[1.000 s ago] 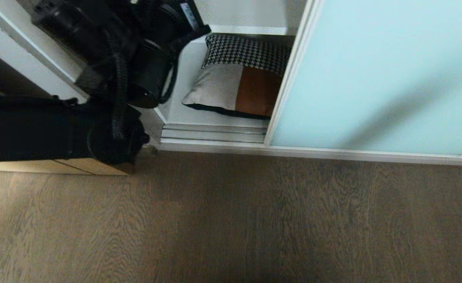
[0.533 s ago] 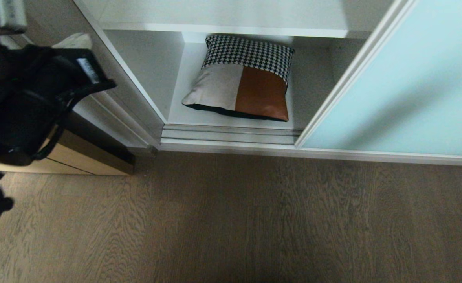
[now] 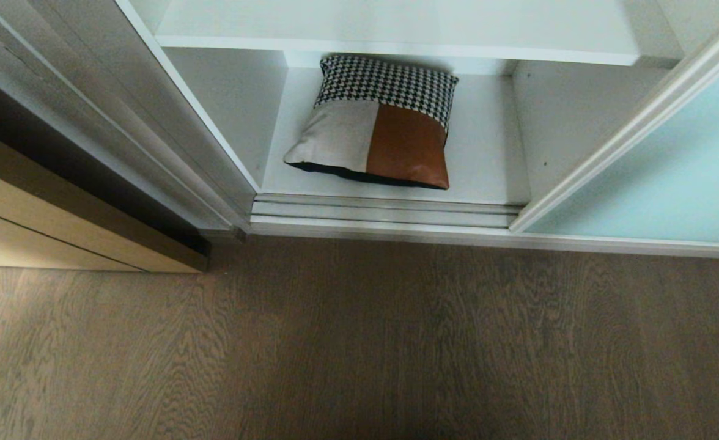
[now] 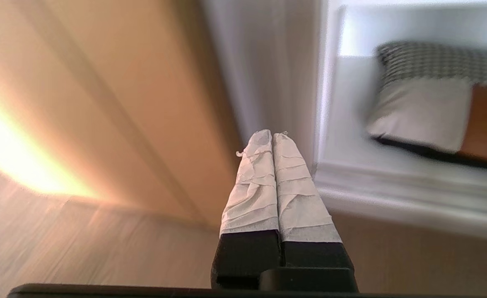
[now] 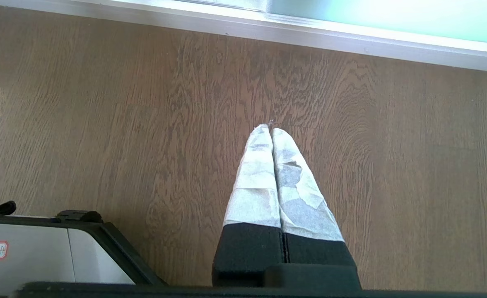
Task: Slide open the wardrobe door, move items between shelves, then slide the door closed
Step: Open the door
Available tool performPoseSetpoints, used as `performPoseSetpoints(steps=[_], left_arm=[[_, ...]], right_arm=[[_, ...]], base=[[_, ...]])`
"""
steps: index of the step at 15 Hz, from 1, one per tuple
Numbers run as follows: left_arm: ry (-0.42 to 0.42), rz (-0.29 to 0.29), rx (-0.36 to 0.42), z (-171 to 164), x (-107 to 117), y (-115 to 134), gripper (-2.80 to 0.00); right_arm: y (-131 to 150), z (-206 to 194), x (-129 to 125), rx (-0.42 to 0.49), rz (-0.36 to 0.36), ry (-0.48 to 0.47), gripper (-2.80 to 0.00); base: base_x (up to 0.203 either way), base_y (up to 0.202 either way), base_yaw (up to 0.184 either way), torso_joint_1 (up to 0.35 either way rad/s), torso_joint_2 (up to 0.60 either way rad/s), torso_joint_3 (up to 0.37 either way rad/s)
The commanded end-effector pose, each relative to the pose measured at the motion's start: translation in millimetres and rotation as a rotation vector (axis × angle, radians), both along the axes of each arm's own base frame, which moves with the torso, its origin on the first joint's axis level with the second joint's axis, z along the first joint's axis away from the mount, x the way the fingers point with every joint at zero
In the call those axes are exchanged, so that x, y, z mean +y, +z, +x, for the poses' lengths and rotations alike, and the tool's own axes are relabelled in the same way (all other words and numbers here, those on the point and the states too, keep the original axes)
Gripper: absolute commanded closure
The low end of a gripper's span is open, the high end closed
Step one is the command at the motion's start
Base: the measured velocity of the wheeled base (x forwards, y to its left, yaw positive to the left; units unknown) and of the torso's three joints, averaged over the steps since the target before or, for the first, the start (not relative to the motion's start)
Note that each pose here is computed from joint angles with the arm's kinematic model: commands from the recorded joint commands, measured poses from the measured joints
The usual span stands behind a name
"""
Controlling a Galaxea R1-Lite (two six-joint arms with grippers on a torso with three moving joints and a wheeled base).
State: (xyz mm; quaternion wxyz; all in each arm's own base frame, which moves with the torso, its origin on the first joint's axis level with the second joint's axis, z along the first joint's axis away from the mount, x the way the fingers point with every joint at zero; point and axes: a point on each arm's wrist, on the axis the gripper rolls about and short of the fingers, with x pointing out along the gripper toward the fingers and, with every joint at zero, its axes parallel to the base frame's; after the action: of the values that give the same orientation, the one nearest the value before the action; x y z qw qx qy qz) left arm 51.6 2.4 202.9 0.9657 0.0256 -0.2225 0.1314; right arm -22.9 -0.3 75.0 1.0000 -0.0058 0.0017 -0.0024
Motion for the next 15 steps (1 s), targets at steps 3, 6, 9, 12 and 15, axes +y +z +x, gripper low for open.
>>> performPoseSetpoints(steps=[3,6,9,12,15], left_arm=[[0.093,-0.059,-0.102,-56,5,-33,0.0],[0.018,-0.1,0.023,-65,3,-61,0.0],[-0.159,-0.106,0.23,-74,0,-102,0.0],[-0.275,-0.007,0.426,-74,-4,-122,0.0],[-0.254,0.096,0.491,-75,-4,-128,0.0]], right_arm=[[0,0,0,-0.002,-0.001,0.0,0.0],[0,0,0,-0.002,-0.001,0.0,0.0],[0,0,0,-0.002,-0.001,0.0,0.0],[0,0,0,-0.001,-0.001,0.0,0.0],[0,0,0,0.0,-0.001,0.0,0.0]], base=[[0.0,0.0,0.0,0.0,0.0,0.0],[0.0,0.0,0.0,0.0,0.0,0.0],[0.0,0.0,0.0,0.0,0.0,0.0],[0.0,0.0,0.0,0.0,0.0,0.0],[0.0,0.0,0.0,0.0,0.0,0.0]])
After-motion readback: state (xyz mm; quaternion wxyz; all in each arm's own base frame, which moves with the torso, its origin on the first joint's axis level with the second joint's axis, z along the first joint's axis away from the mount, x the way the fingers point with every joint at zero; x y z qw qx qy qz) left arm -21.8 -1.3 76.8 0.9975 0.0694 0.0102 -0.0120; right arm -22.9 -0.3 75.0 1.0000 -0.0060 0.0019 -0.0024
